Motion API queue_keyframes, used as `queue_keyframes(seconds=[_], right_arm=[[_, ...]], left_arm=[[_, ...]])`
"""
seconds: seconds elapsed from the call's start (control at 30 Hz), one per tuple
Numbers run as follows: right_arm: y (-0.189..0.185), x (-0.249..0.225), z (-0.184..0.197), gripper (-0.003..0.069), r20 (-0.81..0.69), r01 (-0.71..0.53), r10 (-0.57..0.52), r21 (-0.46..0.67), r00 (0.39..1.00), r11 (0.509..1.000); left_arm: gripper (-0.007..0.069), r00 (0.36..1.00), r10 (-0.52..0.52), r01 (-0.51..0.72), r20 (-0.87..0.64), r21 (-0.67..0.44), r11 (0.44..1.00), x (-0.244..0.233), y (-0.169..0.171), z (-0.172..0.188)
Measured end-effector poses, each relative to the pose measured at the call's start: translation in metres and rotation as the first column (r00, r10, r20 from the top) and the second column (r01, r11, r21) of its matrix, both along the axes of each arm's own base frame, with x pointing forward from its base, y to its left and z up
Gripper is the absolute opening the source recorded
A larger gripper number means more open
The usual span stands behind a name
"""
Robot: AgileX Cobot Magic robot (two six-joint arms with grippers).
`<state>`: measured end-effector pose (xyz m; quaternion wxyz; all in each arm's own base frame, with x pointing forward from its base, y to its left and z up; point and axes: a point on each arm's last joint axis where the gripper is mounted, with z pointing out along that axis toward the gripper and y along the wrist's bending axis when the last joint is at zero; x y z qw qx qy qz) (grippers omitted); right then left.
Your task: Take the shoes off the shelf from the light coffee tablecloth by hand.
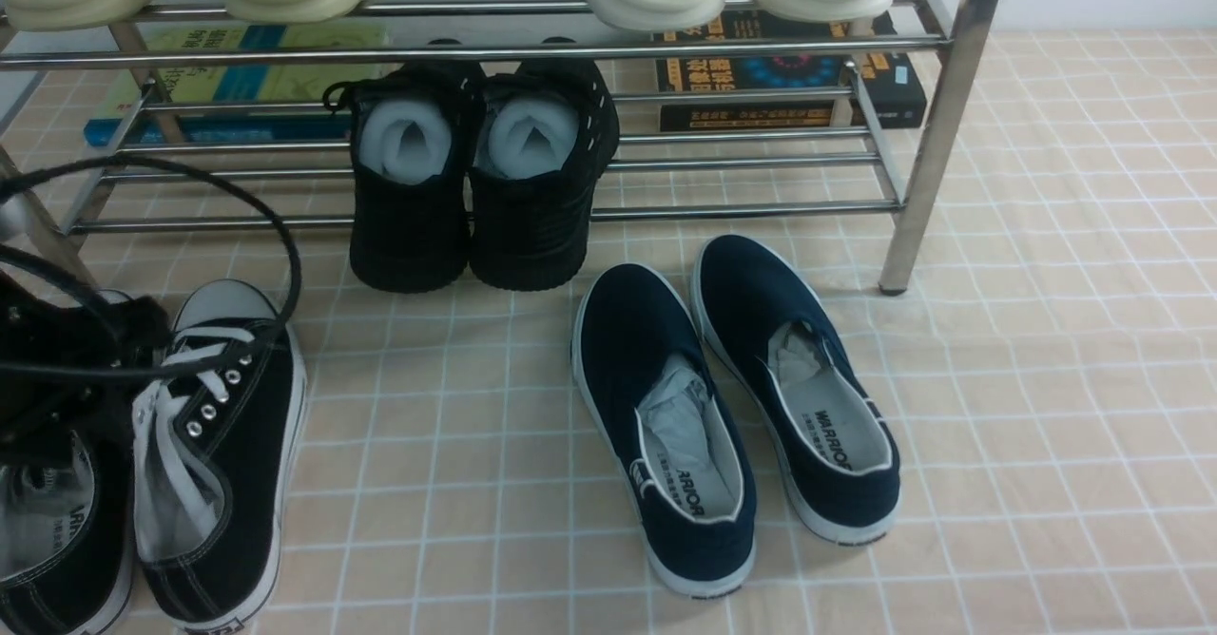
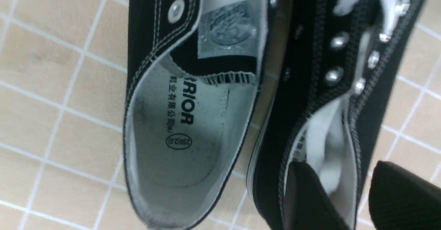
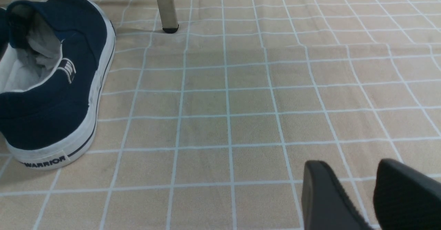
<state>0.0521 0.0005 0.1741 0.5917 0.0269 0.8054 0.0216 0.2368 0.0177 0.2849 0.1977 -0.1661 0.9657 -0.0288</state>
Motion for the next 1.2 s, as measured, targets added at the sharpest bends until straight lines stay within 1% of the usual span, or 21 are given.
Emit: queue_keyframes(seconds=[0.03, 0.07, 0.1, 0.13, 0.2, 0.27, 0.3, 0.33, 0.43, 0.5, 0.57, 0.67, 0.7, 0.8, 1.0, 1.2], right_arm=[[0.000, 0.000, 0.000, 0.0240, 0.000, 0.000, 0.000, 0.000, 1.000, 1.000], [0.000, 0.000, 0.000, 0.0240, 0.000, 0.000, 0.000, 0.000, 1.000, 1.000], [0.000, 0.000, 0.000, 0.0240, 0.000, 0.000, 0.000, 0.000, 1.000, 1.000], [0.000, 0.000, 0.000, 0.0240, 0.000, 0.000, 0.000, 0.000, 1.000, 1.000], [0.000, 0.000, 0.000, 0.0240, 0.000, 0.000, 0.000, 0.000, 1.000, 1.000], [0.000, 0.000, 0.000, 0.0240, 0.000, 0.000, 0.000, 0.000, 1.000, 1.000], [0.000, 0.000, 0.000, 0.0240, 0.000, 0.000, 0.000, 0.000, 1.000, 1.000], [0.000, 0.000, 0.000, 0.0240, 0.000, 0.000, 0.000, 0.000, 1.000, 1.000], [0.000, 0.000, 0.000, 0.0240, 0.000, 0.000, 0.000, 0.000, 1.000, 1.000], [0.000, 0.000, 0.000, 0.0240, 0.000, 0.000, 0.000, 0.000, 1.000, 1.000], [0.000, 0.000, 0.000, 0.0240, 0.000, 0.000, 0.000, 0.000, 1.000, 1.000], [0.000, 0.000, 0.000, 0.0240, 0.000, 0.000, 0.000, 0.000, 1.000, 1.000], [0.000, 0.000, 0.000, 0.0240, 0.000, 0.000, 0.000, 0.000, 1.000, 1.000], [0.000, 0.000, 0.000, 0.0240, 0.000, 0.000, 0.000, 0.000, 1.000, 1.000], [0.000, 0.000, 0.000, 0.0240, 0.000, 0.000, 0.000, 0.000, 1.000, 1.000], [0.000, 0.000, 0.000, 0.0240, 0.000, 0.000, 0.000, 0.000, 1.000, 1.000]], left_arm=[[0.0242, 0.999, -0.033, 0.033, 0.013, 0.015, 0.999, -0.005, 0.000, 0.007], [0.0202, 0.995, -0.089, 0.088, 0.033, 0.043, 0.995, -0.016, -0.001, 0.018], [0.0195, 0.995, -0.097, 0.095, 0.031, 0.046, 0.994, -0.018, -0.002, 0.019], [0.0133, 0.988, -0.146, 0.142, 0.053, 0.068, 0.987, -0.033, -0.003, 0.031], [0.0056, 0.979, -0.183, 0.178, 0.088, 0.068, 0.982, -0.050, -0.007, 0.038], [0.0014, 0.964, -0.232, 0.226, 0.130, 0.060, 0.972, -0.067, -0.012, 0.039], [0.0014, 0.959, -0.246, 0.240, 0.139, 0.058, 0.969, -0.071, -0.014, 0.039], [0.0003, 0.939, -0.297, 0.292, 0.173, 0.054, 0.955, -0.085, -0.019, 0.035], [0.0001, 0.889, -0.367, 0.368, 0.273, 0.048, 0.929, -0.110, -0.029, 0.023], [0.0001, 0.855, -0.356, 0.371, 0.377, 0.033, 0.928, -0.125, -0.035, 0.014], [0.0001, 0.824, -0.303, 0.349, 0.479, -0.009, 0.937, -0.136, -0.039, 0.002], [0.0001, 0.750, -0.215, 0.296, 0.626, -0.027, 0.955, -0.148, -0.041, -0.008], [0.0001, 0.747, -0.208, 0.290, 0.632, -0.028, 0.957, -0.148, -0.040, -0.009], [0.0005, 0.697, -0.175, 0.265, 0.695, -0.023, 0.964, -0.158, -0.040, -0.017], [0.0011, 0.689, -0.185, 0.259, 0.700, 0.001, 0.966, -0.162, -0.039, -0.022], [0.0018, 0.690, -0.269, 0.237, 0.672, 0.142, 0.961, -0.161, -0.032, -0.024]])
